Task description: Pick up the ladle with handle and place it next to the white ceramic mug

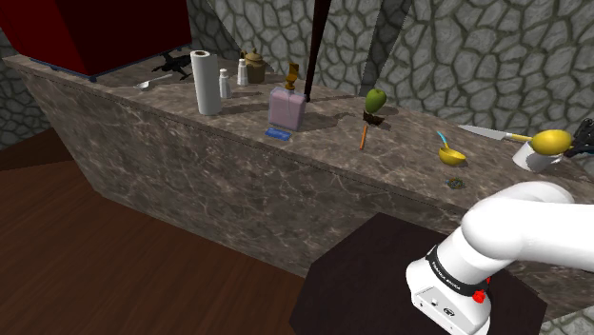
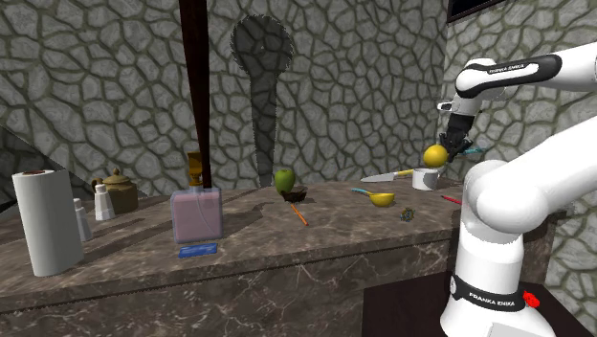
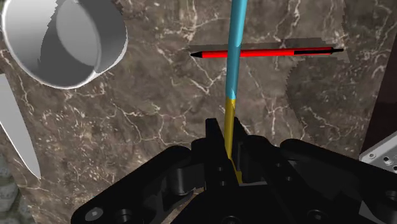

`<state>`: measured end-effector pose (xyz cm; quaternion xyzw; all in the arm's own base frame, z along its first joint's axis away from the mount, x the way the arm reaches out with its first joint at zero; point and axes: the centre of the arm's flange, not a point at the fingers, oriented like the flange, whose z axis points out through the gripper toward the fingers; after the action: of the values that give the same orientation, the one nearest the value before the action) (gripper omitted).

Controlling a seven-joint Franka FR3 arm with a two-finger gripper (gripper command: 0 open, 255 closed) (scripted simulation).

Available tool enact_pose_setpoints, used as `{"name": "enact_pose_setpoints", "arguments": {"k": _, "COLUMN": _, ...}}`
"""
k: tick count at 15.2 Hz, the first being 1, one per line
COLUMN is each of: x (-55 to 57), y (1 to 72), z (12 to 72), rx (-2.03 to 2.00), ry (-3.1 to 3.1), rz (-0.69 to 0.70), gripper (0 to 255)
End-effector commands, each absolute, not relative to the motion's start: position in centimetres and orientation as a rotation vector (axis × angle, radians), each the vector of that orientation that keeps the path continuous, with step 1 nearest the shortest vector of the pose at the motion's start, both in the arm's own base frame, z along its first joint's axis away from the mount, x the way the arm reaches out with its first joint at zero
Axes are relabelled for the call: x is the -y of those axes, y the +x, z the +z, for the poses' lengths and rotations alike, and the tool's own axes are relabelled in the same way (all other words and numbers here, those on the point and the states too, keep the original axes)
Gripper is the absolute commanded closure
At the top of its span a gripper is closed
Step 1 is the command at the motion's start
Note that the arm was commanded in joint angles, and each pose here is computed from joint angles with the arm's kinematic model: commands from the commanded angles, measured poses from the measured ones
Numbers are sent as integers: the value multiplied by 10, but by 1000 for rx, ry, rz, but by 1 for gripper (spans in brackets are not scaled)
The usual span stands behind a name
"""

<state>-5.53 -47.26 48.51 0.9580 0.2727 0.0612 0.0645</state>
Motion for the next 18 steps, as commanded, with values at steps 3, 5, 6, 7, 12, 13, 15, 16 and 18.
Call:
{"name": "enact_pose_setpoints", "arguments": {"k": 3, "x": 510, "y": -94, "z": 483, "rx": -824, "ry": 2891, "rz": 183, "gripper": 255}}
{"name": "enact_pose_setpoints", "arguments": {"k": 5, "x": 528, "y": -112, "z": 483, "rx": -824, "ry": 2891, "rz": 183, "gripper": 255}}
{"name": "enact_pose_setpoints", "arguments": {"k": 6, "x": 538, "y": -122, "z": 483, "rx": -824, "ry": 2891, "rz": 183, "gripper": 255}}
{"name": "enact_pose_setpoints", "arguments": {"k": 7, "x": 547, "y": -131, "z": 483, "rx": -824, "ry": 2891, "rz": 183, "gripper": 255}}
{"name": "enact_pose_setpoints", "arguments": {"k": 12, "x": 581, "y": -165, "z": 478, "rx": -824, "ry": 2891, "rz": 183, "gripper": 255}}
{"name": "enact_pose_setpoints", "arguments": {"k": 13, "x": 581, "y": -165, "z": 473, "rx": -824, "ry": 2891, "rz": 183, "gripper": 255}}
{"name": "enact_pose_setpoints", "arguments": {"k": 15, "x": 581, "y": -165, "z": 462, "rx": -824, "ry": 2891, "rz": 183, "gripper": 255}}
{"name": "enact_pose_setpoints", "arguments": {"k": 16, "x": 581, "y": -165, "z": 457, "rx": -824, "ry": 2891, "rz": 183, "gripper": 255}}
{"name": "enact_pose_setpoints", "arguments": {"k": 18, "x": 581, "y": -165, "z": 446, "rx": -824, "ry": 2891, "rz": 183, "gripper": 255}}
